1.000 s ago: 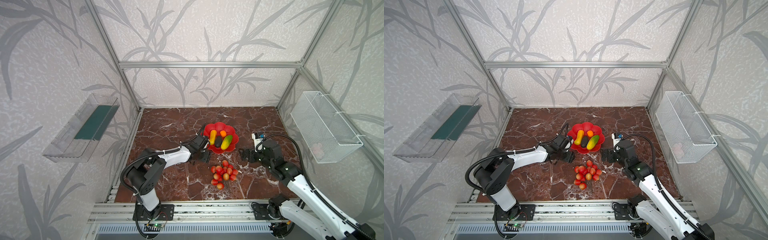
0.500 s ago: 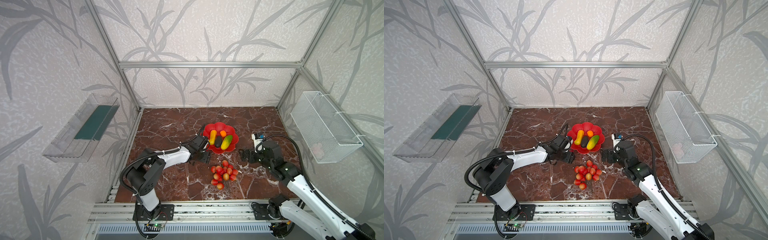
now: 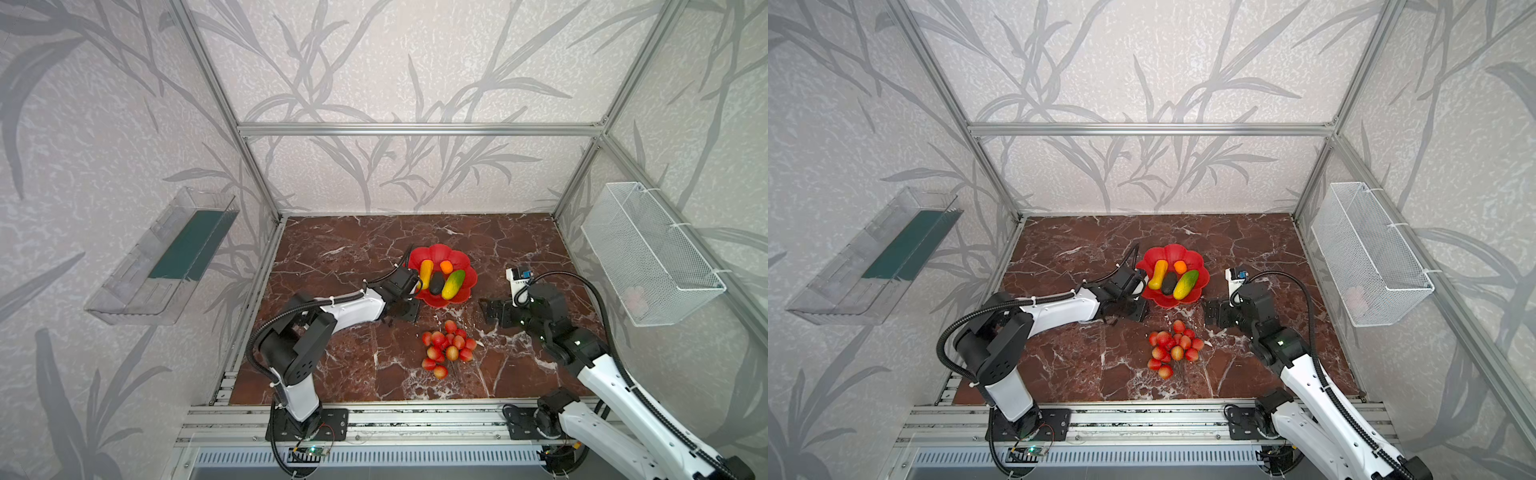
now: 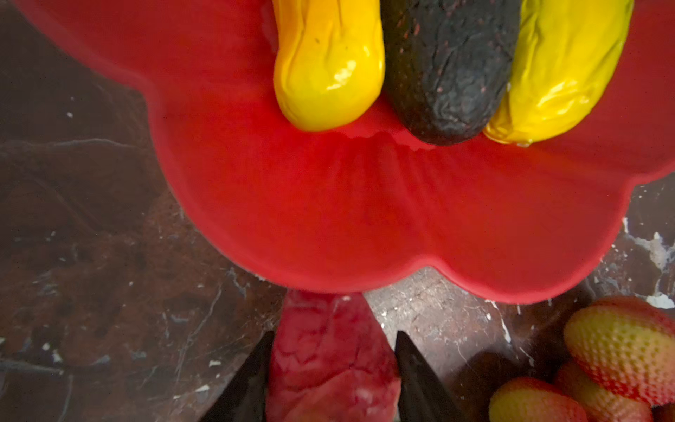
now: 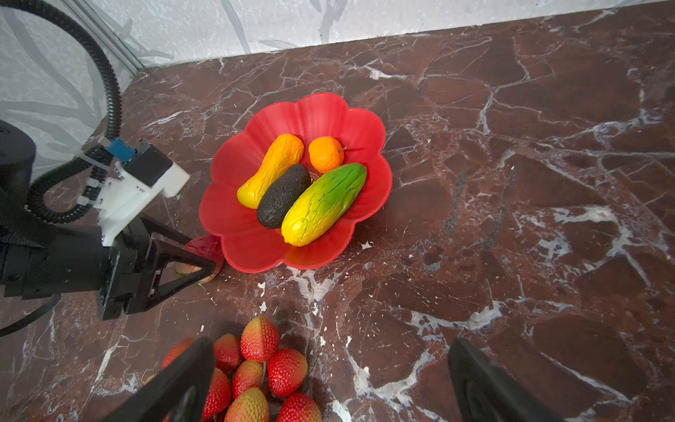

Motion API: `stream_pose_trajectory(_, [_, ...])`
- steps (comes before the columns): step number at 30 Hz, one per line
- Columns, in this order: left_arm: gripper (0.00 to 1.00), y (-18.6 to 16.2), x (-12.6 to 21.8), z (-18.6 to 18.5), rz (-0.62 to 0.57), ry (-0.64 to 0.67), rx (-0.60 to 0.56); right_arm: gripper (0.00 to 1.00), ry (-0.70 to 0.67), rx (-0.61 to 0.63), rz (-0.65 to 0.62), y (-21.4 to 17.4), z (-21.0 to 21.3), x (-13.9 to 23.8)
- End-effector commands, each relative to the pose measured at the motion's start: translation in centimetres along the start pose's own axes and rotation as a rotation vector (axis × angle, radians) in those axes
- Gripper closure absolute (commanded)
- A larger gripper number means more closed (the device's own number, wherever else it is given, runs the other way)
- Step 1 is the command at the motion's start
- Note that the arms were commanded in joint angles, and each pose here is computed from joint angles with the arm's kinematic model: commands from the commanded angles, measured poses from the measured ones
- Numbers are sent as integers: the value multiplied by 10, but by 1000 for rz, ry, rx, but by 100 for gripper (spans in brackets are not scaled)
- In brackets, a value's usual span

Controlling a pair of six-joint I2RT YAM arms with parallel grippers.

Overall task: Place and organize the fake fruits in the fruit bowl
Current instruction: 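Lower the left gripper onto the pink peach and grasp it, then carry the pink peach into the red bowl and release it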

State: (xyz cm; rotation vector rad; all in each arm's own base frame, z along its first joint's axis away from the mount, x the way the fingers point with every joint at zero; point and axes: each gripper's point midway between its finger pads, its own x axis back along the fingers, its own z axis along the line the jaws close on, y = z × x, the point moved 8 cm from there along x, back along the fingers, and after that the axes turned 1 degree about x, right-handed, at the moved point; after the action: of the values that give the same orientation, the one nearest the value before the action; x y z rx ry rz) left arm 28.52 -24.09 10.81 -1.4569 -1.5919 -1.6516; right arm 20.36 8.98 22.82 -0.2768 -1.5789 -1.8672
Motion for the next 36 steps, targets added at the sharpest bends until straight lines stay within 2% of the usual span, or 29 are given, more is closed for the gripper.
stream_pose_trajectory(1, [56,-11,6,5,30,20,7,1,-17,0,10,-5,-3,0])
stream_pose_trajectory(9, [63,-16,49,-3,-32,-69,-14,1,-17,-2,7,-5,-3,-1])
stream_pose_trajectory(13, [63,1,77,-12,-120,-123,-47,1,-13,-7,11,-6,-3,-2])
stream_pose_trajectory(18, [63,30,87,-26,-204,-168,-101,1,-15,-12,24,-10,-4,-1])
stream_pose_trajectory(26, [63,72,57,-48,-158,-229,-193,0,-17,-16,30,-14,-5,6])
stream_pose_trajectory(36, [63,74,2,-49,-57,-207,-184,0,-9,-32,49,-24,-7,11])
